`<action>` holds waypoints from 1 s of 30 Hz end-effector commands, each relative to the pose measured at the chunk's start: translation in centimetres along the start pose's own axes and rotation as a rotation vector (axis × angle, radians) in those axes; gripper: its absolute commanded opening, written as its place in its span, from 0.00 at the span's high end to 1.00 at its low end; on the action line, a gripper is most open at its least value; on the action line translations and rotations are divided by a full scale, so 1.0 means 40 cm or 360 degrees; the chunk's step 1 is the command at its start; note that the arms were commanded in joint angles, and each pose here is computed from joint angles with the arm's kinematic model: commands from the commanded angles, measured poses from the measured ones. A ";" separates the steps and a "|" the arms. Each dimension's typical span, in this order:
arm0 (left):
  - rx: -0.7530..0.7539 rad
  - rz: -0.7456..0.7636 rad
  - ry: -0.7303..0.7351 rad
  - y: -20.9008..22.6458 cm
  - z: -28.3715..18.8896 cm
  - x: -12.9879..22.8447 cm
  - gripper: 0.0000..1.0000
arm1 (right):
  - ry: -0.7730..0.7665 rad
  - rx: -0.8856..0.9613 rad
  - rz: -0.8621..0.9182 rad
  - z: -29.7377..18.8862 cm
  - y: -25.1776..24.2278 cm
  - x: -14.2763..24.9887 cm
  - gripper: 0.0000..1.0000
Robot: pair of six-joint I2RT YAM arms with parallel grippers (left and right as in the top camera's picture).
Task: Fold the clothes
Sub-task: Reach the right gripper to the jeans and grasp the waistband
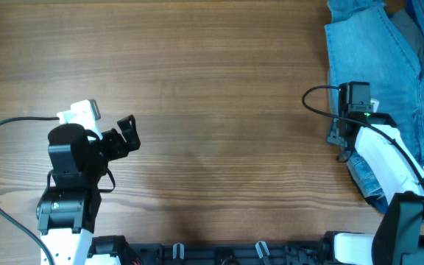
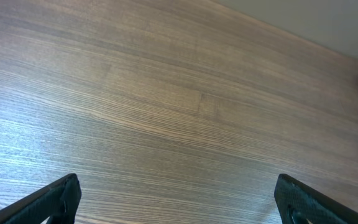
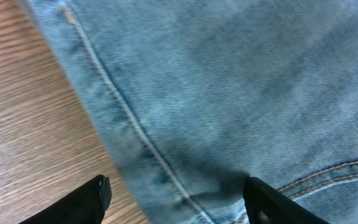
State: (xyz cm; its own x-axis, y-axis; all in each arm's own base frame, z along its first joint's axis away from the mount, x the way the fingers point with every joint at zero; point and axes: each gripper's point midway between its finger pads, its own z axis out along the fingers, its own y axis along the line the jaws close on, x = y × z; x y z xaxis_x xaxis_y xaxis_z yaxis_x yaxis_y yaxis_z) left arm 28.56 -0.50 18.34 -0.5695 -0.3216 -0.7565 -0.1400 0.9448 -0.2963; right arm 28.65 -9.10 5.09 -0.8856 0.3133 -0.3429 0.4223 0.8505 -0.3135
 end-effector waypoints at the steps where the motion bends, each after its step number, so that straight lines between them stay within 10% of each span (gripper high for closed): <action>1: 0.0002 -0.0018 -0.0002 -0.003 0.001 -0.011 0.00 | -0.0009 0.0072 0.0097 0.006 -0.045 -0.019 0.39; 11: -0.0022 -0.0025 0.0072 0.006 0.027 0.009 0.00 | 0.0057 -0.0315 -0.0044 0.006 0.041 -0.009 0.41; 16: -0.0027 -0.0027 0.0087 0.008 0.032 0.013 0.00 | 0.0064 -0.0351 -0.0057 0.004 0.050 -0.006 0.91; 22: -0.0027 -0.0027 0.0086 0.008 0.032 0.013 0.00 | 0.0040 -0.0344 -0.0051 -0.017 0.040 -0.016 0.96; 30: -0.0027 -0.0027 0.0086 0.008 0.032 0.013 0.00 | -0.0681 -0.0805 0.0047 -0.506 -0.005 -0.325 0.96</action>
State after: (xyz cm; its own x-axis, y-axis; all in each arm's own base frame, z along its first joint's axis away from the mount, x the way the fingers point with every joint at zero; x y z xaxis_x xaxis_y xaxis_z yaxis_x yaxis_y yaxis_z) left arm 28.94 -0.48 16.40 -0.6232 -0.3256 -0.7111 -0.1627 0.9433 -0.2893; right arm 33.01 -8.56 16.05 -0.8306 0.2831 -0.4795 0.3724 0.9226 -0.1003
